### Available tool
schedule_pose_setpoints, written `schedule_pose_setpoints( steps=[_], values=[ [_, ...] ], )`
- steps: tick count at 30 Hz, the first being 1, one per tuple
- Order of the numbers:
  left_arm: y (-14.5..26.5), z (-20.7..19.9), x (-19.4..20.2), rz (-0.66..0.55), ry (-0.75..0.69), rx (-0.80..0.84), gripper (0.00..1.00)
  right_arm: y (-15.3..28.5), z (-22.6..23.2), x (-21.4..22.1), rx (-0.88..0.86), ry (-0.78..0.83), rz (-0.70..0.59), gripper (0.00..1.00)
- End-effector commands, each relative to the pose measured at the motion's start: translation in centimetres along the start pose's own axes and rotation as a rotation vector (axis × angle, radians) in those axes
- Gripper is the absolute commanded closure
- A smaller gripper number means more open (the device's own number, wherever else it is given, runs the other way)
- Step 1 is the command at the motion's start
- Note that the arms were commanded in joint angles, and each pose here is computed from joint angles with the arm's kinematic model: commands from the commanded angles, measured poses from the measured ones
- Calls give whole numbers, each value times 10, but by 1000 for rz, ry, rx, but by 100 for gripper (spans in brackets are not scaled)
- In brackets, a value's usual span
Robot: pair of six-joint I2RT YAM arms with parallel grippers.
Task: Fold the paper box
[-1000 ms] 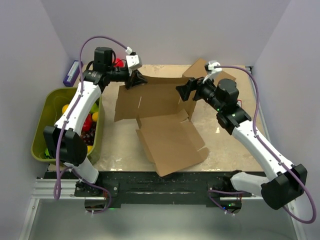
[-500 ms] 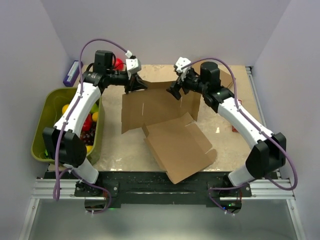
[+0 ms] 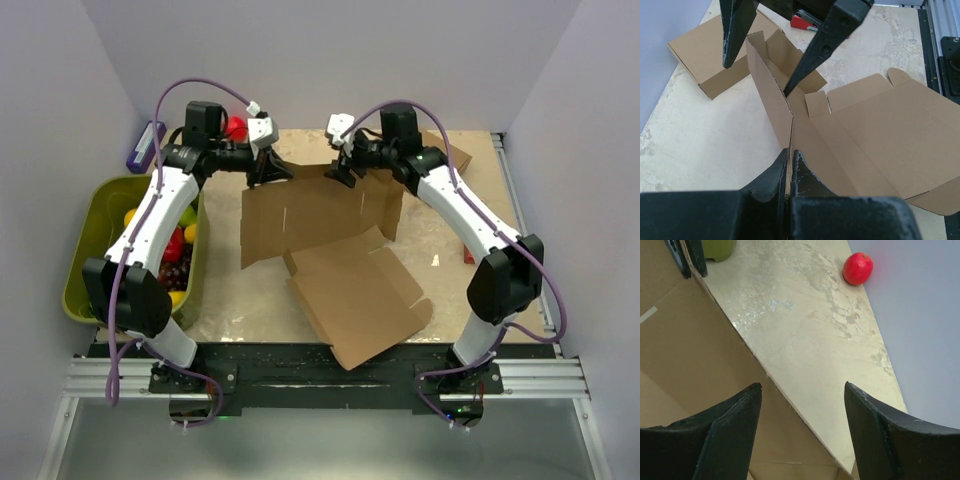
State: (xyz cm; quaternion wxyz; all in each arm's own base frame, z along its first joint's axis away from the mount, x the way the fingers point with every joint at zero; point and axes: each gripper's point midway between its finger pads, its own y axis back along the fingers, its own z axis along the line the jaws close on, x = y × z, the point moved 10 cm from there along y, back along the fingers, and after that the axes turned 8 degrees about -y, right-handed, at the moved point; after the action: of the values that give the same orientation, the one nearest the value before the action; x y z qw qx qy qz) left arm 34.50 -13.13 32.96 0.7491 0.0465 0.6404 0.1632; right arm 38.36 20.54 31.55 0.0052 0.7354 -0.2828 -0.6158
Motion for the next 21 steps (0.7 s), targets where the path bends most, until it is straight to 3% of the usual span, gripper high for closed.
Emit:
schedule_pose_setpoints(
  steps=[1,13,18,21],
  values=[
    [10,-3,-12,-40,-45,-3,100,5,4,-23,-95,44,-35,38],
    [7,1,-9,-70,-26,8,100,-2,22,-6,-168,-16,4,69],
    [7,3,-7,-70,-8,-45,100,0,19,-4,-110,-51,48,97],
    [9,5,-10,-77,-13,-112,68,4,16,-6,-37,-61,62,100]
  ],
)
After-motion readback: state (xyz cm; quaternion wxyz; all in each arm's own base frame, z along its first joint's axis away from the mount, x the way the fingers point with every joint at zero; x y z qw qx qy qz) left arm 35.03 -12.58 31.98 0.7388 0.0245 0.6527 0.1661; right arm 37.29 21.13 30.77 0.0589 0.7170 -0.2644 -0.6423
